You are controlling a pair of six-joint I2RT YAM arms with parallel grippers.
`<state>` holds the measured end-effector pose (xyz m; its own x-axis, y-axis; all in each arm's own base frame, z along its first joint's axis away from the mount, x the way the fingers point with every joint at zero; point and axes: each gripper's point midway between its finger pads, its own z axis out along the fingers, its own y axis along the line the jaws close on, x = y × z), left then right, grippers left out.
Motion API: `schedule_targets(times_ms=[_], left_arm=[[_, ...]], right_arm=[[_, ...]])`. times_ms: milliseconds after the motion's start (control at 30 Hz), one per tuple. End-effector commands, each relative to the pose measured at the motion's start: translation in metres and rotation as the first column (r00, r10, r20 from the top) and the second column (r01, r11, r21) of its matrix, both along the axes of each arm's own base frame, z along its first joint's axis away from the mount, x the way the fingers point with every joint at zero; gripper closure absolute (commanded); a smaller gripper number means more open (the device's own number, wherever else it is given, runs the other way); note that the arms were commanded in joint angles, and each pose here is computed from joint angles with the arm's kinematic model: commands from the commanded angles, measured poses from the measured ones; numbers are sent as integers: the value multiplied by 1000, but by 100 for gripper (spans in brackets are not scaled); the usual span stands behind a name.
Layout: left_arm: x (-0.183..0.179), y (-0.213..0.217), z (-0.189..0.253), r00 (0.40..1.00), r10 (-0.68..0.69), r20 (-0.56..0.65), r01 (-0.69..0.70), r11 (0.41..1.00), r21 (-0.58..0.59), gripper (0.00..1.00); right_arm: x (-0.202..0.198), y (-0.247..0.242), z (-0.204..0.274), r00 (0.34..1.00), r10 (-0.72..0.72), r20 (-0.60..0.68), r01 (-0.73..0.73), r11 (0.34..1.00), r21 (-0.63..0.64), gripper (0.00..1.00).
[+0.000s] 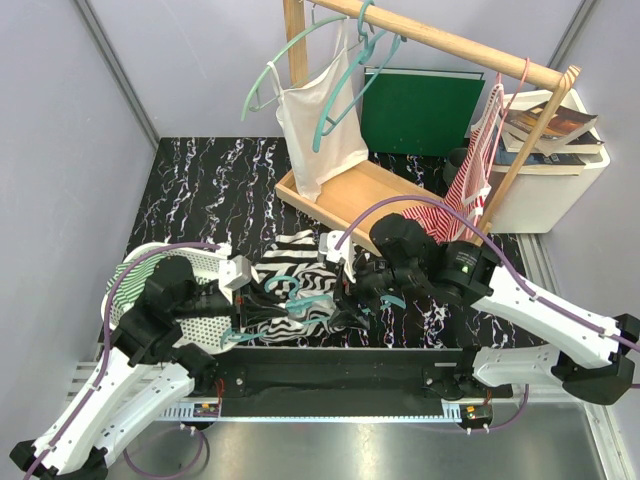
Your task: Place the tank top on the hanger
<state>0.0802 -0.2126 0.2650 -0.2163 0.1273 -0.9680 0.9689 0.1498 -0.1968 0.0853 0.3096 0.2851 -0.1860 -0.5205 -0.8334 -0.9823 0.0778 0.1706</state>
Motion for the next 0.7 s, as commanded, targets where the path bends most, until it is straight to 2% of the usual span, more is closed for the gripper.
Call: schedule_targets(times_ms=[0,67,100,167,400,500,567,600,633,667], left_arm=[[-2,-3,16,996,-36,77,40,998,-51,100],[-2,-3,16,996,-38,76,41,998,-50,100],[-2,-3,16,996,-38,76,42,998,-49,100],[-3,-4,16,996,-46,75,49,998,-49,100],[1,-3,16,997,-18,79,22,999,-47,100],[6,-2,15,997,13,81,-10,999,-45,99],[11,-1,14,996,44,78,-41,998,-41,90],[15,0,14,995,64,74,-61,997,-39,81],[18,1,13,994,88,72,-85,996,-35,57],[20,1,13,993,99,71,-96,995,-34,43]], right_arm=[[-10,4,0,998,55,-26,-55,998,13,34],[-7,6,-1,999,40,-28,-40,999,4,41],[-5,7,-1,999,31,-26,-31,1000,2,48],[-2,8,-4,1000,22,-22,-22,1000,-9,52],[4,10,-10,1000,-3,-13,3,1000,-20,100],[15,12,-5,998,-62,28,62,998,13,100],[22,12,-1,994,-98,57,94,994,55,100],[22,12,0,992,-111,57,107,992,69,100],[24,9,-1,989,-129,66,124,989,81,100],[25,10,3,988,-141,65,134,985,106,100]])
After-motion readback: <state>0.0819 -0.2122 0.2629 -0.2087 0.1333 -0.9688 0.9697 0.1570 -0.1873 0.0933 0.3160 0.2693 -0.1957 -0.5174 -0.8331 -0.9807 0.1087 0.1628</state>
